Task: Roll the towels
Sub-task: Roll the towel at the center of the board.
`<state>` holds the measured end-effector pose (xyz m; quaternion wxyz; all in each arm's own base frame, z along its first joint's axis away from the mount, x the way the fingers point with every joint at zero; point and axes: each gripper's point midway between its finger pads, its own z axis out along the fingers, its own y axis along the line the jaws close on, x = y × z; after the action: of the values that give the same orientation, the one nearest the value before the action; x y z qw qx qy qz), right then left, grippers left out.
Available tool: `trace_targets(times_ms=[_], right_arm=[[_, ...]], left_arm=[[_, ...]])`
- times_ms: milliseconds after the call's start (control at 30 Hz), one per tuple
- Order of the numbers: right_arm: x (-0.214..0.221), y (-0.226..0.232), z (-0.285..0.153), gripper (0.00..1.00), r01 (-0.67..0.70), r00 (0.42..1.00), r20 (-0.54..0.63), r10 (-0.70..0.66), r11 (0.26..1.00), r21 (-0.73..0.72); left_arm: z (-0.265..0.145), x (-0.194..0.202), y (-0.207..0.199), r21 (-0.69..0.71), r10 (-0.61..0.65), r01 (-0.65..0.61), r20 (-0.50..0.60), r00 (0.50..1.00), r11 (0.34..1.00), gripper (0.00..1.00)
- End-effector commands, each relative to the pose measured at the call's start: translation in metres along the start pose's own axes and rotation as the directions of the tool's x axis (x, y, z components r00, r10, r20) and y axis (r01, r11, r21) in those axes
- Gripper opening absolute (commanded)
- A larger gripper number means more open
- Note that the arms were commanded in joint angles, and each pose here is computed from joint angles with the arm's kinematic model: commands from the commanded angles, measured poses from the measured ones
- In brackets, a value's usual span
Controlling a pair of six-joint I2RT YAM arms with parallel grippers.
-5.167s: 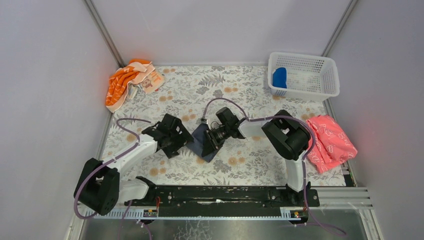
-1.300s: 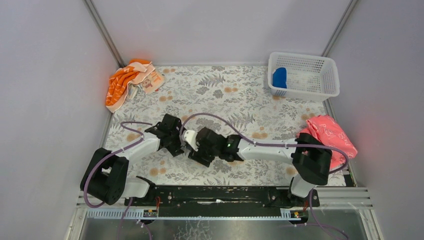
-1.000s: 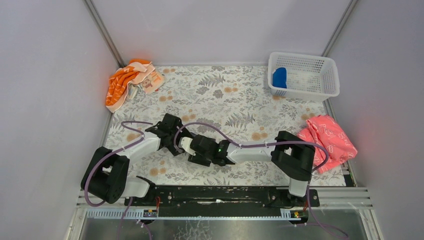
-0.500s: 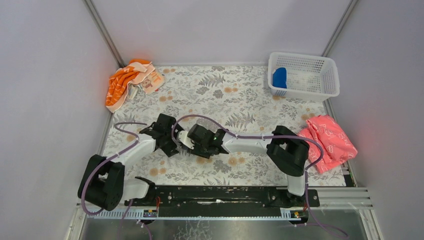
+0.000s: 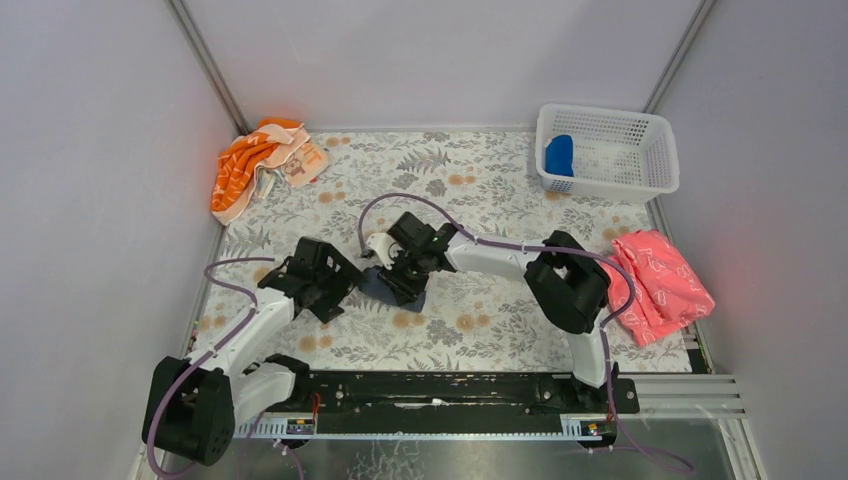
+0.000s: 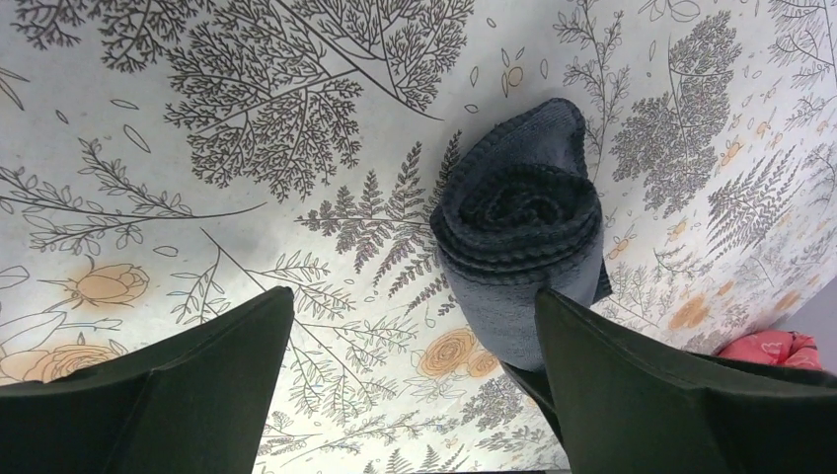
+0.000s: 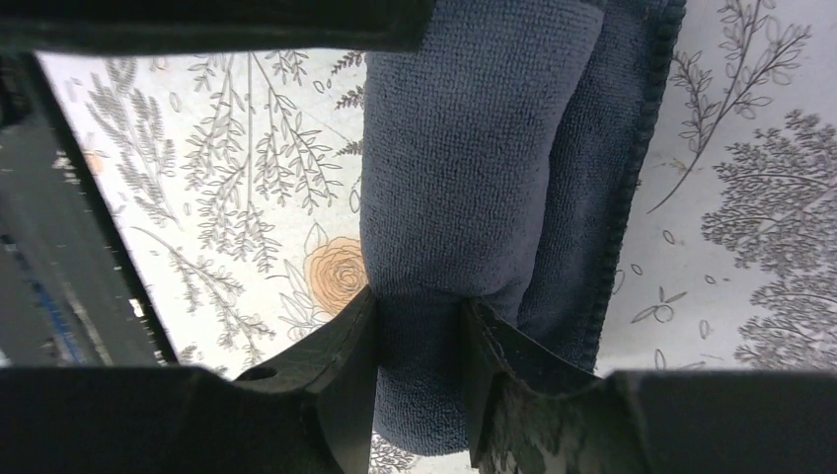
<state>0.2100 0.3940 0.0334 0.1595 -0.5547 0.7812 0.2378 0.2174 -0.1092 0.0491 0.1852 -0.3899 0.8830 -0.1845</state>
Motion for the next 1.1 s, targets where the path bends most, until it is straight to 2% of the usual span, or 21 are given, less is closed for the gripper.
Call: trace_targets(times_ms=[0, 133, 300, 467, 567, 700, 833, 967, 1067], right_arm=[[0.053, 0.044, 0.018, 0.38, -0.277, 0.954, -0.190, 0.230, 0.921, -0.275], [0.049, 0.047, 0.016, 0.38, -0.382, 0.923, -0.184, 0.337, 0.849, -0.365], [0.053, 0.046, 0.021, 0.38, -0.458, 0.889, -0.222, 0.402, 0.797, -0.394], [0.054, 0.044, 0.023, 0.39, -0.499, 0.866, -0.230, 0.443, 0.764, -0.409], [0.054, 0.040, 0.022, 0.39, -0.521, 0.853, -0.223, 0.472, 0.752, -0.403], [0.052, 0.035, 0.019, 0.40, -0.520, 0.854, -0.201, 0.480, 0.771, -0.368], [0.048, 0.030, 0.014, 0.43, -0.504, 0.863, -0.165, 0.477, 0.798, -0.330], [0.038, 0.021, 0.002, 0.52, -0.455, 0.889, -0.089, 0.448, 0.848, -0.274], [0.029, 0.009, -0.013, 0.63, -0.393, 0.917, -0.013, 0.398, 0.900, -0.188]], left_arm=[[0.003, 0.007, -0.013, 0.057, -0.016, 0.017, -0.028, 0.999, 0.998, 0.92], [0.006, 0.010, -0.027, 0.096, -0.003, 0.006, -0.024, 1.000, 0.995, 0.92], [0.014, 0.011, -0.038, 0.113, 0.009, -0.010, 0.003, 1.000, 0.994, 0.92], [0.026, 0.007, -0.029, 0.067, 0.005, -0.007, 0.026, 1.000, 0.998, 0.90], [0.035, 0.010, -0.016, 0.007, 0.012, -0.012, 0.019, 1.000, 1.000, 0.84], [0.045, 0.014, 0.002, -0.061, 0.022, -0.022, 0.001, 1.000, 0.998, 0.76], [0.049, 0.017, 0.011, -0.092, 0.041, -0.042, -0.011, 0.999, 0.995, 0.62], [0.051, 0.019, 0.016, -0.110, 0.067, -0.070, -0.025, 0.997, 0.991, 0.54], [0.053, 0.021, 0.018, -0.118, 0.086, -0.090, -0.040, 0.996, 0.989, 0.50]])
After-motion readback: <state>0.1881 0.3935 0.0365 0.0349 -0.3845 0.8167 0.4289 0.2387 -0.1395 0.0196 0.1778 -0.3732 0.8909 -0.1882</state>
